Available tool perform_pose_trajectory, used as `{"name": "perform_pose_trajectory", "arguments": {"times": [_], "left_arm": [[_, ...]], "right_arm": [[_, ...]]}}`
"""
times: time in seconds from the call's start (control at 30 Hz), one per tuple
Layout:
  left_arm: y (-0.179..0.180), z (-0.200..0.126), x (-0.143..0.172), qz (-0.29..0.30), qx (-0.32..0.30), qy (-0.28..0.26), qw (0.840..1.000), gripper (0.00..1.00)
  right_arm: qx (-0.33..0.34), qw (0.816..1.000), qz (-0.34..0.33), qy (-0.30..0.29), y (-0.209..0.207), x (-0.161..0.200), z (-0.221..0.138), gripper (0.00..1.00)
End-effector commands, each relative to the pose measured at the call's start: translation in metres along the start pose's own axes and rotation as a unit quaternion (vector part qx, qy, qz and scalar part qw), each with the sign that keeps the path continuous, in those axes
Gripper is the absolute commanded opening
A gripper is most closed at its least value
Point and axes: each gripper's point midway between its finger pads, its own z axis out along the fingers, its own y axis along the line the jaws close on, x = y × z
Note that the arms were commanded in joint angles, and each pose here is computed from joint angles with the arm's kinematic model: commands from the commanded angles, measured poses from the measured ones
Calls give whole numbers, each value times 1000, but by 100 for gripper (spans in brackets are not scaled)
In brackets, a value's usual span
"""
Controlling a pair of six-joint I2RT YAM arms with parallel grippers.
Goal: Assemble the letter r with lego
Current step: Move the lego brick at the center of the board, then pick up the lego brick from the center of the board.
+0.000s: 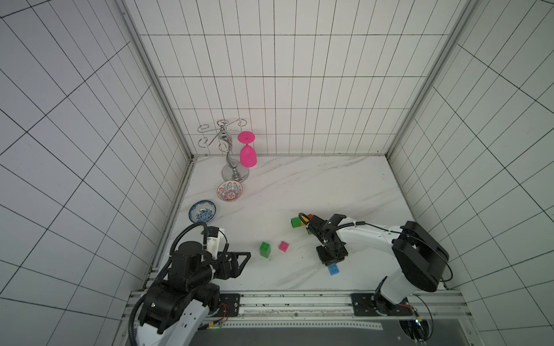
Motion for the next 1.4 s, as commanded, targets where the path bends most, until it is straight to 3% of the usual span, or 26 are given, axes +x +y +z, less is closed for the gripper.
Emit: {"name": "perform_pose_trajectory", "arguments": {"times": [0.0, 0.1, 0.23, 0.37, 0.47, 0.6, 0.77, 1.07, 1.37], "left_arm": [[-3, 0, -5, 8, 3, -7, 1000, 97], [-3, -1, -6, 10, 0, -8, 1000, 97], [-3, -4, -7, 15, -3, -9, 1000, 97], [-3, -6, -8, 21, -8, -6, 1000, 97], [-3, -5, -7, 22, -8, -5, 1000, 97], [-4, -4, -8, 19, -3, -7, 1000, 97], [-5, -3, -8, 15, 0, -9, 1000, 97], [-2, -3, -6, 13, -2, -10, 1000, 97], [-6, -3, -7, 16, 9, -14, 1000, 97]], "right_arm": [[-4, 999, 14, -33, 11, -31, -9, 0], [-7, 999, 10, -35, 20, -47, -12, 2], [-15, 1000, 5, -26, 31, -57, -9, 24], [-20, 999, 11, -36, 32, -58, -18, 57], [-22, 998, 20, -51, 28, -55, -29, 64], [-32, 997, 25, -60, 26, -50, -37, 64], [-34, 998, 21, -46, 29, -44, -30, 55], [-19, 999, 18, -27, 30, -32, -15, 53], [-9, 1000, 16, -17, 29, -31, -5, 31]]}}
